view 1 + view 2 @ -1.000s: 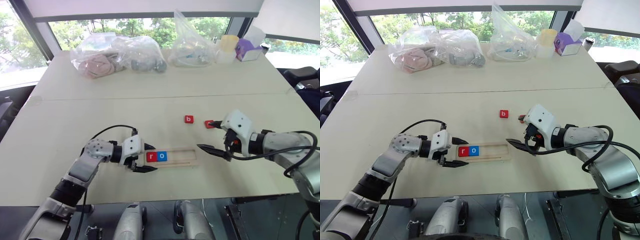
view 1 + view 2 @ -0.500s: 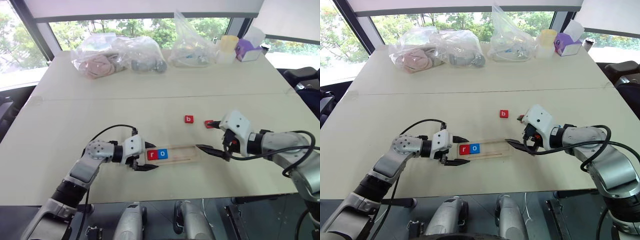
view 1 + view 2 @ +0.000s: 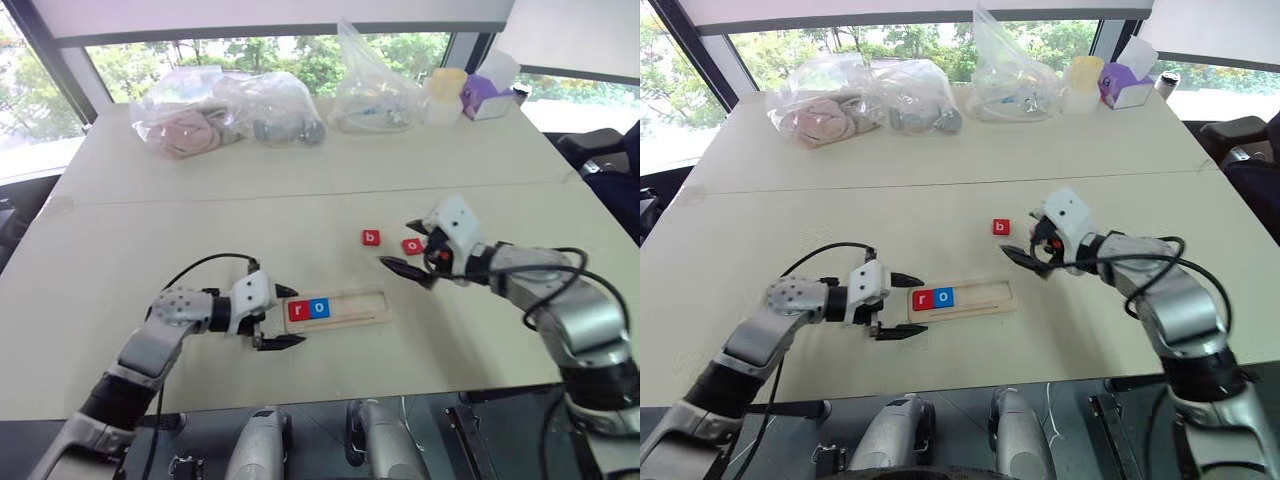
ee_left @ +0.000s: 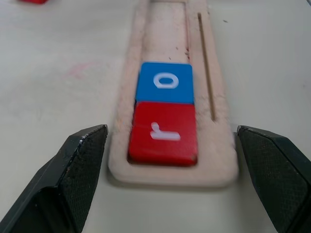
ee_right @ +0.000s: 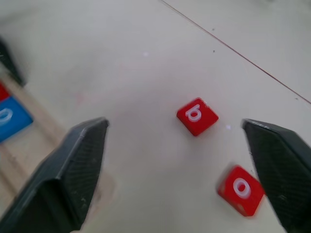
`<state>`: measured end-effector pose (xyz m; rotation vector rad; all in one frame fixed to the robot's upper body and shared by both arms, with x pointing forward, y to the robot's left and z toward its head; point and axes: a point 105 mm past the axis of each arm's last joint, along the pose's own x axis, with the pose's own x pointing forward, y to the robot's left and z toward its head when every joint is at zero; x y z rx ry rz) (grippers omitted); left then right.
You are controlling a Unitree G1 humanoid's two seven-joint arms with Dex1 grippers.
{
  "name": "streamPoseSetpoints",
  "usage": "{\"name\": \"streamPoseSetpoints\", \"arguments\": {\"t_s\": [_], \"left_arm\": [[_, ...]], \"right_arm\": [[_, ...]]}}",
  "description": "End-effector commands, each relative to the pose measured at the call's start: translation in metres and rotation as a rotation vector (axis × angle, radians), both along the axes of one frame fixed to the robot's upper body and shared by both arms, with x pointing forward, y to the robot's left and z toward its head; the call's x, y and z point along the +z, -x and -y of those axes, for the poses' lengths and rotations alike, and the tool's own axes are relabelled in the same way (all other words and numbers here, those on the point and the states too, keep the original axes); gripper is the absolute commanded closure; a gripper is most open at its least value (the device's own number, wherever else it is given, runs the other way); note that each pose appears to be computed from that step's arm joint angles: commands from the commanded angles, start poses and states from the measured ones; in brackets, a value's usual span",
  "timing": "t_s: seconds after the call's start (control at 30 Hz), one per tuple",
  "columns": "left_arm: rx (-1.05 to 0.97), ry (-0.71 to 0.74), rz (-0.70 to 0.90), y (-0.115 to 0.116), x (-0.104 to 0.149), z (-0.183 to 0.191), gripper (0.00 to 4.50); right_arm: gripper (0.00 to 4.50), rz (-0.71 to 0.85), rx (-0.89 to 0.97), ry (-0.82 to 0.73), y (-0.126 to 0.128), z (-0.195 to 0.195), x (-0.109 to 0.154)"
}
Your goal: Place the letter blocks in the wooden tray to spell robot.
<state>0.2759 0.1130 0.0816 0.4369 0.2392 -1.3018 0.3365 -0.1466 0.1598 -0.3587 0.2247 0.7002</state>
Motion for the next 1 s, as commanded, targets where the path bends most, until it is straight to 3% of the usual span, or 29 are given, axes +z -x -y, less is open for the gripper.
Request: {"name": "streamPoseSetpoints", "arguments": {"t_s": [0.03,0.23,0.53,1.0], "left_arm": [[0.007,0.040,0.037,0.006,0.026,-0.006,0.04],[0.082,0.084,0.072,0.014,0.058,-0.019,0.04],[0.140,0.111,0.105,0.020,0.087,-0.030,0.04],[0.152,0.118,0.136,0.020,0.101,-0.029,0.04]], "right_arm": [[0.00,0.012,-0.064,-0.028,-0.015,-0.008,0.001],[0.00,-0.056,-0.296,-0.113,-0.041,-0.021,-0.005],[0.00,-0.130,-0.561,-0.175,-0.057,-0.029,-0.019],[0.00,-0.311,-0.613,-0.218,-0.057,-0.051,-0.056]]}}
